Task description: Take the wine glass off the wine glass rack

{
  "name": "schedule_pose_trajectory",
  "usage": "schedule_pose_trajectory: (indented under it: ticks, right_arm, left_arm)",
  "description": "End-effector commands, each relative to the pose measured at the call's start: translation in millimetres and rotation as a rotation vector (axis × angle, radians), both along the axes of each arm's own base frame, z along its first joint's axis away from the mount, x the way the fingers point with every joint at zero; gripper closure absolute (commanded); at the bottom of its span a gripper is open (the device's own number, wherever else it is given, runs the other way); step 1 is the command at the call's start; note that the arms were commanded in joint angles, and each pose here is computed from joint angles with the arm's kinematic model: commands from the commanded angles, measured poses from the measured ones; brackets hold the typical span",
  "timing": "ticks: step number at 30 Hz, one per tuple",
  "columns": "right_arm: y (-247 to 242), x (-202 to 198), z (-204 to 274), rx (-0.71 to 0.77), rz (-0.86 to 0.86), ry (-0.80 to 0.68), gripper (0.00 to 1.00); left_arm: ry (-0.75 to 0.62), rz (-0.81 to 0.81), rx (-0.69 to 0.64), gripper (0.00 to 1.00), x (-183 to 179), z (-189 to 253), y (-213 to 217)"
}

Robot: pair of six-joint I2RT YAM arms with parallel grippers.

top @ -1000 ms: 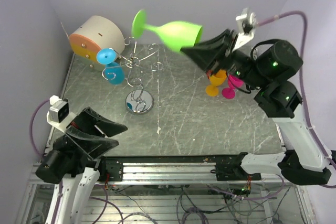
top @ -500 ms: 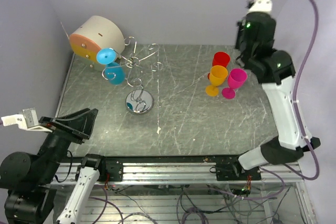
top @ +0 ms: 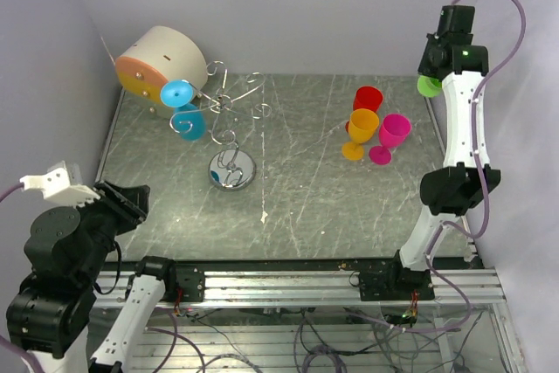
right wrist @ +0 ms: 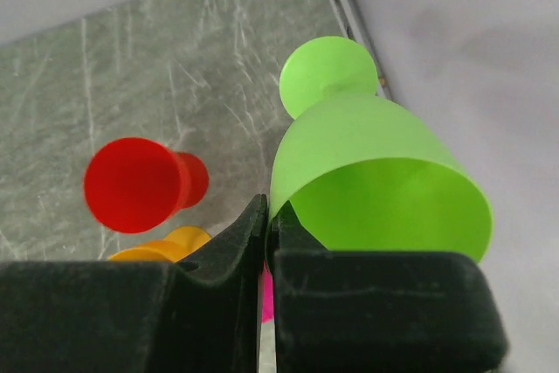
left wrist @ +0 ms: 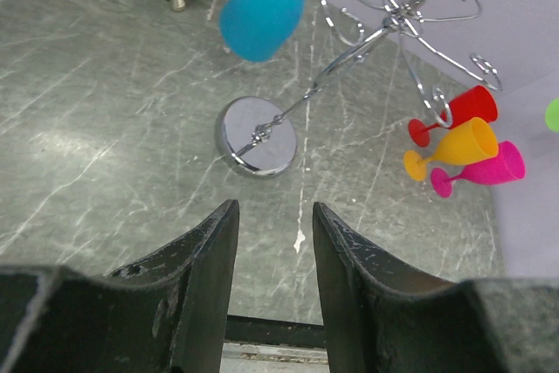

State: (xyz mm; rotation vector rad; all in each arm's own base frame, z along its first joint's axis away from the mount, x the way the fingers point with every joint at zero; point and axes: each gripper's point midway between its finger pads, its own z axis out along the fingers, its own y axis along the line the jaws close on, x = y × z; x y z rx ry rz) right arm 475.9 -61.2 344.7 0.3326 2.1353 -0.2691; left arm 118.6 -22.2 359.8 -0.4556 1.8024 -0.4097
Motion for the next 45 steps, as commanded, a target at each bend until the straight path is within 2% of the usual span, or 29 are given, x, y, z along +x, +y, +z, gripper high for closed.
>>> schedule_pose_trajectory:
  ticks: [1,9,20,33,35,41,45]
  right_arm:
    - [-3,8,-32,0.163,0.049,0.058,1.0]
    - [11,23,-103,0.28,0.113,0.216,1.0]
    - [12,25,-152,0.299,0.104,0.336,1.0]
    - [10,37,-189,0.295,0.084,0.406,1.0]
    - [10,38,-189,0.291,0.084,0.404,0.96]
    - [12,38,-158,0.287,0.091,0.337,0.73]
    - [14,31,-128,0.279,0.098,0.278,0.68]
  left_arm:
    - [0.005,0.063,0.042,0.5,-12,-7,16]
    - [0.011,0.04,0.024,0.51,-11,-18,10]
    - [0.034,0.017,0.018,0.51,-10,-25,5]
    - [0.058,0.011,0.014,0.5,-12,-33,4]
    - [0.063,0.009,0.014,0.5,-12,-33,4]
    - [0.076,0.011,0.003,0.42,-9,-33,2]
    - [0.086,0.002,-0.008,0.38,-5,-34,-1]
